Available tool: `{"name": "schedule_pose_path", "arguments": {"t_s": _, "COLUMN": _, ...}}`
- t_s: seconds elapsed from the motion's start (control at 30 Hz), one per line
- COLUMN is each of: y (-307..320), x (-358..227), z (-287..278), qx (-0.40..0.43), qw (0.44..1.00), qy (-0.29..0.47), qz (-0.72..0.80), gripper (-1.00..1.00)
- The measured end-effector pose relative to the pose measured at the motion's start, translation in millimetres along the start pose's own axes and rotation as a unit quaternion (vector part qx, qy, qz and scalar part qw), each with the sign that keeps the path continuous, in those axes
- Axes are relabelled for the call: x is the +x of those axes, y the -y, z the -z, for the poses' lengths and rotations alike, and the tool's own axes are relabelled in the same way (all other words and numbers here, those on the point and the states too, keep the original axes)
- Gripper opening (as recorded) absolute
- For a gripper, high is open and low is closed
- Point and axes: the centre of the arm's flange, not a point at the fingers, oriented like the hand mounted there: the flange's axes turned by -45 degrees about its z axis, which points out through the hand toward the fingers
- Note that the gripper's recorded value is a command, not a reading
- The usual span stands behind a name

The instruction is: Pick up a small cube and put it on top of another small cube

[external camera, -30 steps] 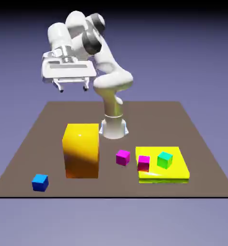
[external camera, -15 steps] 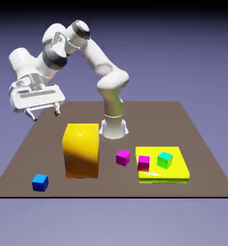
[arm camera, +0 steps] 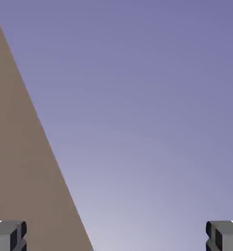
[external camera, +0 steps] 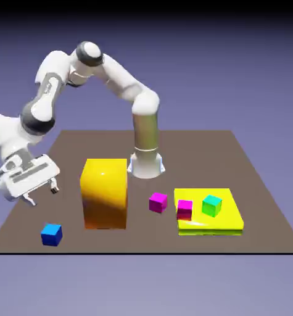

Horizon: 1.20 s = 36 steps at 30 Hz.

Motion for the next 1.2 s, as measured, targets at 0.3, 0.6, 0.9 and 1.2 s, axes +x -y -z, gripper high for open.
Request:
{"name": "schedule_pose_path", "arguments": {"t_s": 0.3, "y": 9.4, "x": -86.5, "z": -43.5, "qx": 0.097, "qw": 0.992, "qy": 0.028, "qz": 0.074, "gripper": 0.00}}
{"name": "schedule_pose_path", "arguments": {"t_s": 0.6, "y": 16.0, "x": -98.3, "z": -86.5, "qx": 0.098, "qw": 0.992, "qy": 0.028, "qz": 0.074, "gripper": -1.00}}
{"name": "schedule_pose_path", "arguments": {"t_s": 0.9, "y": 3.0, "x": 28.9, "z": -93.1, "qx": 0.087, "qw": 0.992, "qy": 0.001, "qz": 0.095, "gripper": -1.00}}
{"name": "schedule_pose_path", "arguments": {"t_s": 1.2, "y": 64.0, "x": 223.6, "z": -174.2, "qx": 0.100, "qw": 0.987, "qy": -0.025, "qz": 0.123, "gripper": -1.00}}
